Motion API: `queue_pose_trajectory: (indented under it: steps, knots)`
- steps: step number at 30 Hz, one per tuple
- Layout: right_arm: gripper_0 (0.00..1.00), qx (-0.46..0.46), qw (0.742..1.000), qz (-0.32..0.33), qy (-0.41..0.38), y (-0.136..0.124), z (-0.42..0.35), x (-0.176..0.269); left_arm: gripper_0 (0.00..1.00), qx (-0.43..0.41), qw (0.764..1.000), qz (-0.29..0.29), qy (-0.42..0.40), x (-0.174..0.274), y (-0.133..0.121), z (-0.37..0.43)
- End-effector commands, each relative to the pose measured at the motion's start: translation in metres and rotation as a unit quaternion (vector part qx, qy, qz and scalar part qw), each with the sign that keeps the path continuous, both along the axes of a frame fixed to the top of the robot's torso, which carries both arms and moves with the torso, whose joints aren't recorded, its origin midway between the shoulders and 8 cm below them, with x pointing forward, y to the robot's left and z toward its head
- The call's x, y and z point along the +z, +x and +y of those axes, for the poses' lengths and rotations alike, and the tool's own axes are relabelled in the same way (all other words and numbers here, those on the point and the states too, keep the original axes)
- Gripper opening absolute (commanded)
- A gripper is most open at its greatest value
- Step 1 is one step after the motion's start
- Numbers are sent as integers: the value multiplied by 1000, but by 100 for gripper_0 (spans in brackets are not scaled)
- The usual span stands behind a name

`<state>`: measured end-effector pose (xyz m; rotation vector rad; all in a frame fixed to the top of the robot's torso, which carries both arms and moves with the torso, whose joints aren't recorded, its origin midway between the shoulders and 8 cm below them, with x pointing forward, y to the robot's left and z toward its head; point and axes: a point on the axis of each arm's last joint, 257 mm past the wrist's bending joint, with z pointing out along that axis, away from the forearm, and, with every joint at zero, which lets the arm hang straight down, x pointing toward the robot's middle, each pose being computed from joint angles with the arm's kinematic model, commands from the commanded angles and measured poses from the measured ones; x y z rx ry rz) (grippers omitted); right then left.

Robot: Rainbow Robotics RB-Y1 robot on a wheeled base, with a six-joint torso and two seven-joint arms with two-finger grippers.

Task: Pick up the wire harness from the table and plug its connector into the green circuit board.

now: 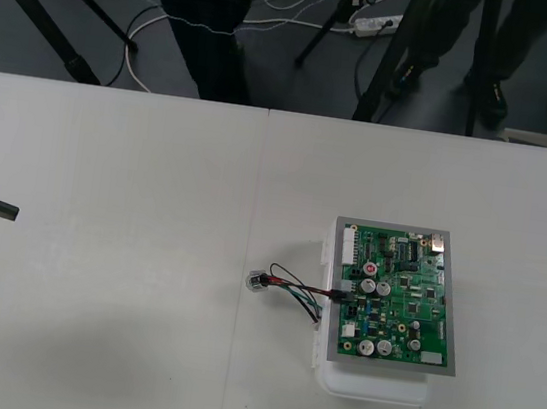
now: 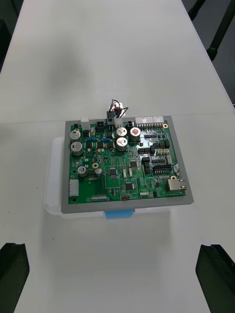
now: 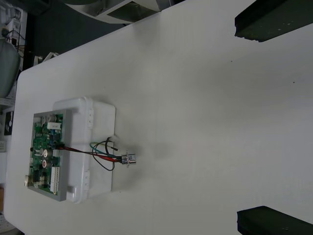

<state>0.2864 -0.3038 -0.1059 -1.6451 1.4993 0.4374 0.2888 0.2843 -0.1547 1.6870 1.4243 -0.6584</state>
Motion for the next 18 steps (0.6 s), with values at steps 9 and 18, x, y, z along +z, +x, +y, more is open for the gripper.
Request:
queue_pose_trajectory:
  steps: [9, 18]
  knots:
    - [100, 2, 1000, 14, 10, -1, 6, 3, 99, -4, 999, 33, 5, 5, -15, 4]
    - [100, 2, 1000, 14, 10, -1, 6, 3, 99, -4, 999, 33, 5, 5, -15, 4]
